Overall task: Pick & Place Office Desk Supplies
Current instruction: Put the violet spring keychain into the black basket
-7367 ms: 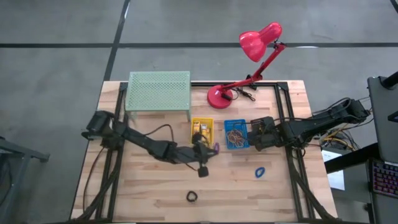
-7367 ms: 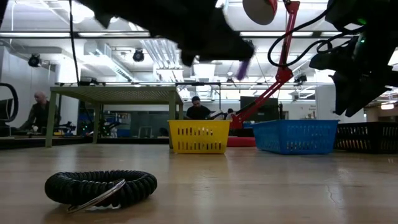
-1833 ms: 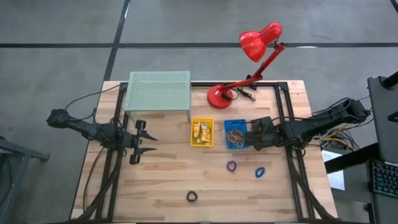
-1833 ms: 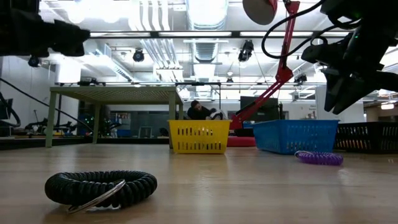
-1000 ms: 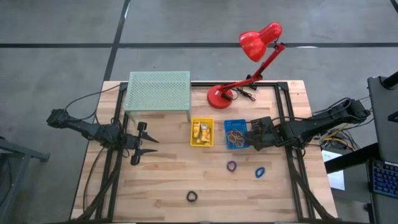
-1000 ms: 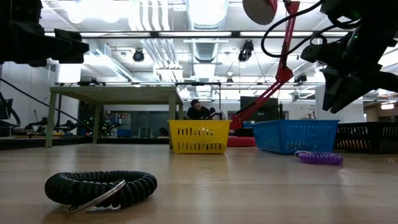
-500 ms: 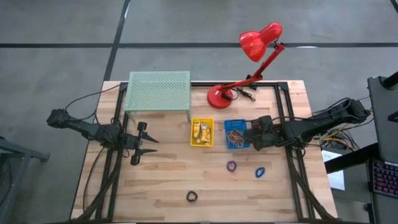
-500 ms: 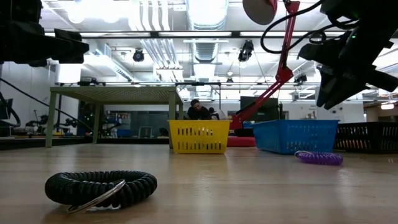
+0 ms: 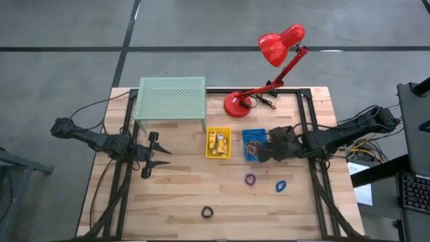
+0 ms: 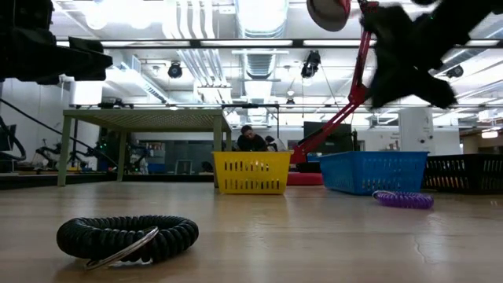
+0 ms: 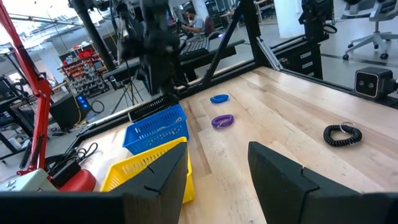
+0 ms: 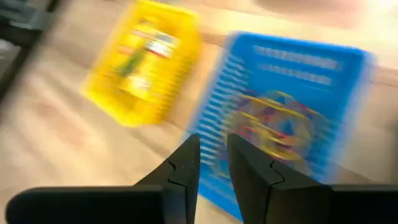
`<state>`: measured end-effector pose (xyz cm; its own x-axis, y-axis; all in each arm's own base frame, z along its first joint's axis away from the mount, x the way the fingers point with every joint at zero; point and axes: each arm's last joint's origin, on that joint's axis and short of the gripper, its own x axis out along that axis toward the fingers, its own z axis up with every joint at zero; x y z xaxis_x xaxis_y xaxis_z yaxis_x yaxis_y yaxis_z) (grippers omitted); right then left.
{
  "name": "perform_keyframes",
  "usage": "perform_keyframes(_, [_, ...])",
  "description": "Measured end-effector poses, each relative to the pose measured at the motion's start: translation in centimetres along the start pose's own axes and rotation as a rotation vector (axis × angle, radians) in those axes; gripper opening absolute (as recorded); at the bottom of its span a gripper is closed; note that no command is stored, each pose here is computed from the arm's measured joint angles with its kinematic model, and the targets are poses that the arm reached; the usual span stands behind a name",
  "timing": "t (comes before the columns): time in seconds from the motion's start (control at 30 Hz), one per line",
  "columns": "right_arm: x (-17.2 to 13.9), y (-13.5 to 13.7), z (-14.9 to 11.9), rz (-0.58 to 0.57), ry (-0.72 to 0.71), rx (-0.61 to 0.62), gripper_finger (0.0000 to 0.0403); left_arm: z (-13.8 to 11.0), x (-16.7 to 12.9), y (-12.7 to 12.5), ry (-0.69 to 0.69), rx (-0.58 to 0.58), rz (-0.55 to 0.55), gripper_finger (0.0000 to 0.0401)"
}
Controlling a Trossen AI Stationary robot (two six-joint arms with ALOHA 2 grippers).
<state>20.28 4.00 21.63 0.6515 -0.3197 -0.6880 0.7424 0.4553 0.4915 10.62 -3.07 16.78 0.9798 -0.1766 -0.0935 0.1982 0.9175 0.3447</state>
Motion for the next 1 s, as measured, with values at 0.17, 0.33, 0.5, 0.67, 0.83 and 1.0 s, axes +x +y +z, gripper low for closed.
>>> perform_keyframes(0.17, [-0.6,2.3,0.0,0.22,-0.06,-0.156,0.0102,-0.2,0.0,-0.1,0.023,0.003,-0.008,0.0173])
perform_keyframes(0.33, [-0.4,3.5,-2.9,0.314,-0.016,-0.202,0.0129,-0.5,0.0,-0.2,0.054,0.008,-0.019,0.0173])
perform_keyframes(0.5, [0.1,5.1,-6.2,0.372,0.016,-0.345,0.016,-0.9,0.0,-0.3,0.089,0.013,-0.032,0.0173])
perform_keyframes(0.67, [0.5,6.8,-8.3,0.364,0.036,-0.325,0.0195,-1.2,-0.1,-0.4,0.12,0.017,-0.043,0.0173])
perform_keyframes(0.83, [0.2,7.9,-8.4,0.344,0.04,-0.317,0.0219,-1.5,-0.1,-0.5,0.151,0.022,-0.054,0.0173])
perform_keyframes(1.0, [-0.6,8.4,-7.9,0.279,0.071,-0.086,0.0226,-1.5,0.0,-0.5,0.158,0.023,-0.057,0.0173])
